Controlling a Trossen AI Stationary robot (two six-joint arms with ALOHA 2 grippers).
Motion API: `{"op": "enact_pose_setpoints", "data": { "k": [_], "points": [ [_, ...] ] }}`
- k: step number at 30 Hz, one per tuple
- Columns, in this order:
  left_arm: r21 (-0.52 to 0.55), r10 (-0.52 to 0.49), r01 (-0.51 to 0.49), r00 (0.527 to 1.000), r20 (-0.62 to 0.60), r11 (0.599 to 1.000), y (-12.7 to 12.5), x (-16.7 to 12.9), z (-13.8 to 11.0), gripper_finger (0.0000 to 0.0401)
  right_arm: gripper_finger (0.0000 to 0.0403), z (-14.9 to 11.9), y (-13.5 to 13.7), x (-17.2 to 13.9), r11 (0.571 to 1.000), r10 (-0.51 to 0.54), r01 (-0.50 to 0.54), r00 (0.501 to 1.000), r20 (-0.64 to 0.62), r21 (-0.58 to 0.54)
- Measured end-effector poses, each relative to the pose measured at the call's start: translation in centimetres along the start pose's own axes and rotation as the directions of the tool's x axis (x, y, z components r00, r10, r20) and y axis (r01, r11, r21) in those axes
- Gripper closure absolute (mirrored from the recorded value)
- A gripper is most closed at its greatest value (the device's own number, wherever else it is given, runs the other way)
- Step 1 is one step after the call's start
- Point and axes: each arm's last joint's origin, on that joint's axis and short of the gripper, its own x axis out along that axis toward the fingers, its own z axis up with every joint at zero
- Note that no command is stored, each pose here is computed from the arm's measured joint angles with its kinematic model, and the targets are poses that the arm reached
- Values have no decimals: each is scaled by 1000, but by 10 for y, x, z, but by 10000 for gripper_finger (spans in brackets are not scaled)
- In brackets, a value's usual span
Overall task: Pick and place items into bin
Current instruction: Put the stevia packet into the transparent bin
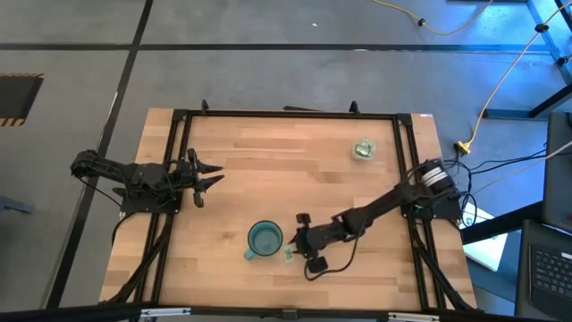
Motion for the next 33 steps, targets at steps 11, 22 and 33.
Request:
{"op": "enact_pose_setpoints", "data": {
  "k": [11,22,33],
  "points": [
    [2,0,0,1000,-7,1000,0,0,-1,287,292,-7,2,22,1000,15,-15,999,-47,0],
    [13,1,-1,1000,-24,1000,0,0,-3,288,337,-16,1,32,1000,6,-5,997,-71,17],
    [15,1,-1,1000,-24,1000,0,0,-3,288,397,-24,-4,34,998,-2,10,992,-130,55]
  ]
}}
